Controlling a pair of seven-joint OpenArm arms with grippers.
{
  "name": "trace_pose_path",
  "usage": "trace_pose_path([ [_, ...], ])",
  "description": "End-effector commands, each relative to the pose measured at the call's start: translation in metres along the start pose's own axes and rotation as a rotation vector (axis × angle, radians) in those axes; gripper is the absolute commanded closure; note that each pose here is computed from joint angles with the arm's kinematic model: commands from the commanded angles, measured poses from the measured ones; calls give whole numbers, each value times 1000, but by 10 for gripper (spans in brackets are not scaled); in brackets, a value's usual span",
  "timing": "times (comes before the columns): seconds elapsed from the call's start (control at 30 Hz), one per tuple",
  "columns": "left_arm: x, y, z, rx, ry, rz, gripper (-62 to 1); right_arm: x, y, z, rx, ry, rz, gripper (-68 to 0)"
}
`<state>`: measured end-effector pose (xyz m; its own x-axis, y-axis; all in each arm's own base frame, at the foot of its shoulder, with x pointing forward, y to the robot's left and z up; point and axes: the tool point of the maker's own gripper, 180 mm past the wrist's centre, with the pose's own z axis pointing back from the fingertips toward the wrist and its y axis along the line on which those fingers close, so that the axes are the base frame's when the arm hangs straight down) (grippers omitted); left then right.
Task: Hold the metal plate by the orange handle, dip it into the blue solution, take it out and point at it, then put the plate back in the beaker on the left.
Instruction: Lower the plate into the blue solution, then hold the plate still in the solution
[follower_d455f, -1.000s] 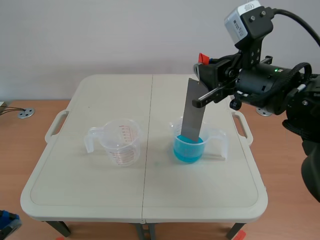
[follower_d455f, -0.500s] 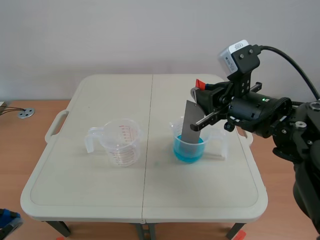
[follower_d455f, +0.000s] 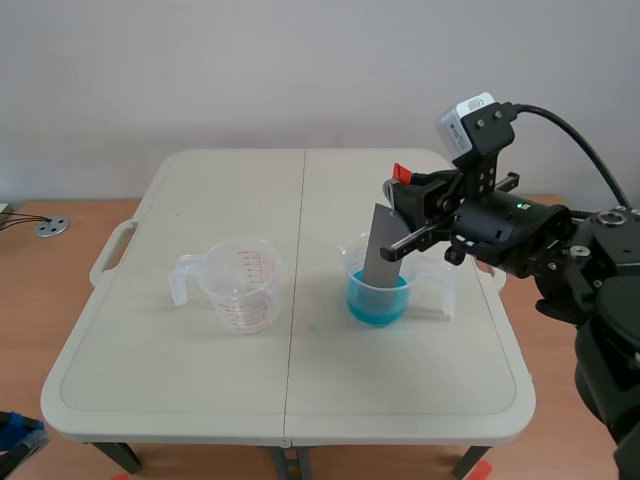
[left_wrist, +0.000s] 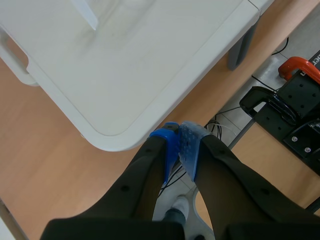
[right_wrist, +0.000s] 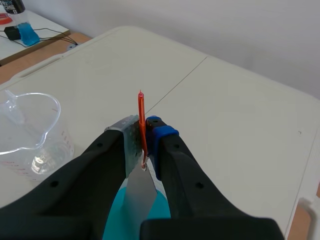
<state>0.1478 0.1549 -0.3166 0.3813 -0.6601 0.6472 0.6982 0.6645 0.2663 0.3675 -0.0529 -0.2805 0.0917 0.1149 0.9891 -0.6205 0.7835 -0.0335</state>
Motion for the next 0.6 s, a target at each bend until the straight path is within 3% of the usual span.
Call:
trace_pose_path([
  [0.0, 7, -1, 0, 1, -24, 8, -17, 0, -1, 1, 11, 8, 15, -13],
  [0.57, 7, -1, 0, 1, -24, 8, -17, -1, -1, 1, 12, 13, 24, -13],
])
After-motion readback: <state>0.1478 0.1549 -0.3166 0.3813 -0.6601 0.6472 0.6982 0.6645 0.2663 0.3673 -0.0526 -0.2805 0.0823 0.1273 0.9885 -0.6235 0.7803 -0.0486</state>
